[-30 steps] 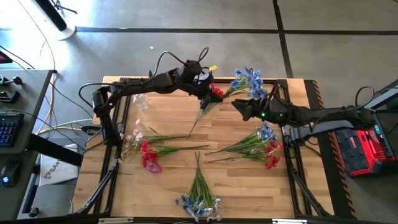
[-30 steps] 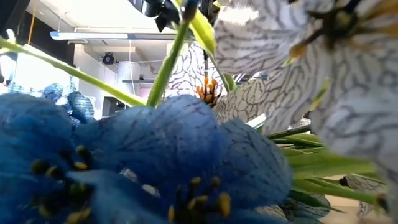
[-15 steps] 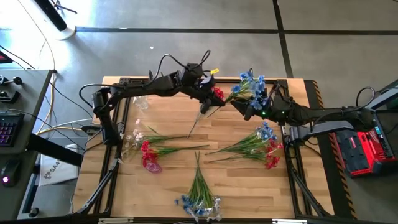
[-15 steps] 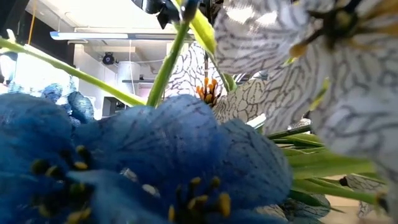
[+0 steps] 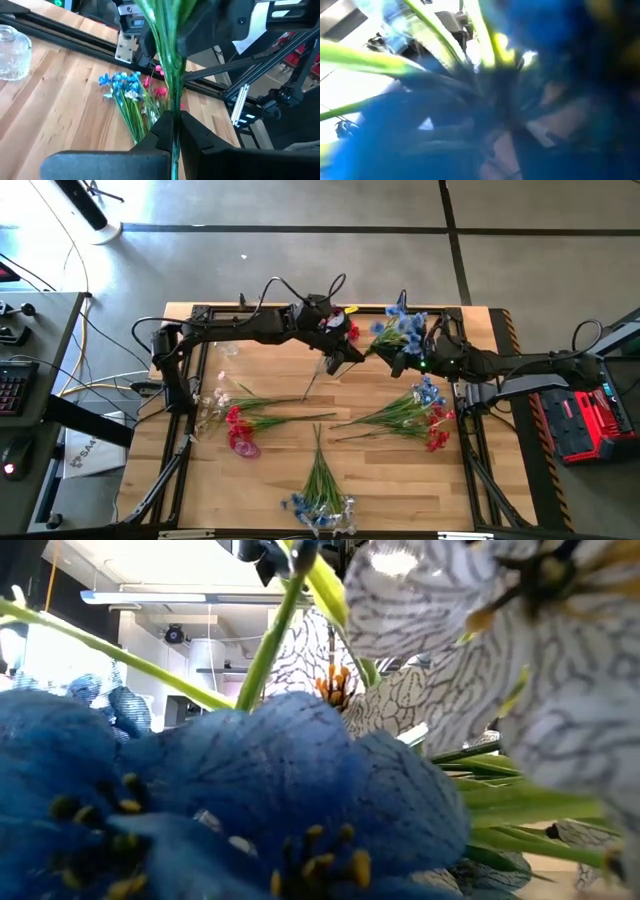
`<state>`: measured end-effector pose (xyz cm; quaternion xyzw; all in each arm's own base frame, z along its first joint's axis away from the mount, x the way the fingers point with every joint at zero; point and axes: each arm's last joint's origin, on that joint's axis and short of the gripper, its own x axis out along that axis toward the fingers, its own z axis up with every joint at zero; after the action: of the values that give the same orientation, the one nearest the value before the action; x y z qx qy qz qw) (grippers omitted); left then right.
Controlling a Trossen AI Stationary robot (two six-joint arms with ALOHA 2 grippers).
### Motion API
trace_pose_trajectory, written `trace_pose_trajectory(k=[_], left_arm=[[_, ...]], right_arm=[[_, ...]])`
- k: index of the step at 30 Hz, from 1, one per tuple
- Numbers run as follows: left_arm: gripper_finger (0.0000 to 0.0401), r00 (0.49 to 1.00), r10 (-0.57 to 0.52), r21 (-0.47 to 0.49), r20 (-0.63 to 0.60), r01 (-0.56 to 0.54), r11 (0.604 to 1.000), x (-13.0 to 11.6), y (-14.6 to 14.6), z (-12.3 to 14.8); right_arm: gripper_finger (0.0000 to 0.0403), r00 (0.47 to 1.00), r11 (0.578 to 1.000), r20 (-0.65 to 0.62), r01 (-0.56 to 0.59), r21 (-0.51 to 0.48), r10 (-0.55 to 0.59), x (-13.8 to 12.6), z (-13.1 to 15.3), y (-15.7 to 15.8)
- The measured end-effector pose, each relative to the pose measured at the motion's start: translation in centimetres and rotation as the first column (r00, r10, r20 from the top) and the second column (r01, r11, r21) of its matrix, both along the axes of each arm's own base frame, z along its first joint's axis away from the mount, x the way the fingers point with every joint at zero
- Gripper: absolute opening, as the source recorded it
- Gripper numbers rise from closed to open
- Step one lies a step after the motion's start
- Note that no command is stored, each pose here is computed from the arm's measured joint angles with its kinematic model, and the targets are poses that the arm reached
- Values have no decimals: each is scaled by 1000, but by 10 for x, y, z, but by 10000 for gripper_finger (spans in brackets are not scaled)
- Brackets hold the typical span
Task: Sort flowers into vase by color
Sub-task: Put the top blue flowers into the right transparent vase
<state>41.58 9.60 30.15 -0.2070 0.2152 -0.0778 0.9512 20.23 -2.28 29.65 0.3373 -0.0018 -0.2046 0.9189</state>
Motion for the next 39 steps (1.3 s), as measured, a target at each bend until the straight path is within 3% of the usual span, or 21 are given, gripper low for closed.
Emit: trace_pose_trajectory(k=[8,23,33,39], left_arm=[[0,999,32,8,-20,-32,999,3,-5,-3],[9,999,31,1,-23,-31,1000,3,-7,-4],[93,996,84,27,-39,-83,996,3,-7,-4],[121,987,105,22,-124,-103,994,-4,-3,-8]], right_arm=[[7,999,999,-6,-42,9,42,0,-1,1],[2,999,998,-10,-43,35,44,0,-2,2],[1,992,998,-117,-45,48,50,-2,-12,2],[0,963,990,-234,139,9,-133,-9,-22,-8]])
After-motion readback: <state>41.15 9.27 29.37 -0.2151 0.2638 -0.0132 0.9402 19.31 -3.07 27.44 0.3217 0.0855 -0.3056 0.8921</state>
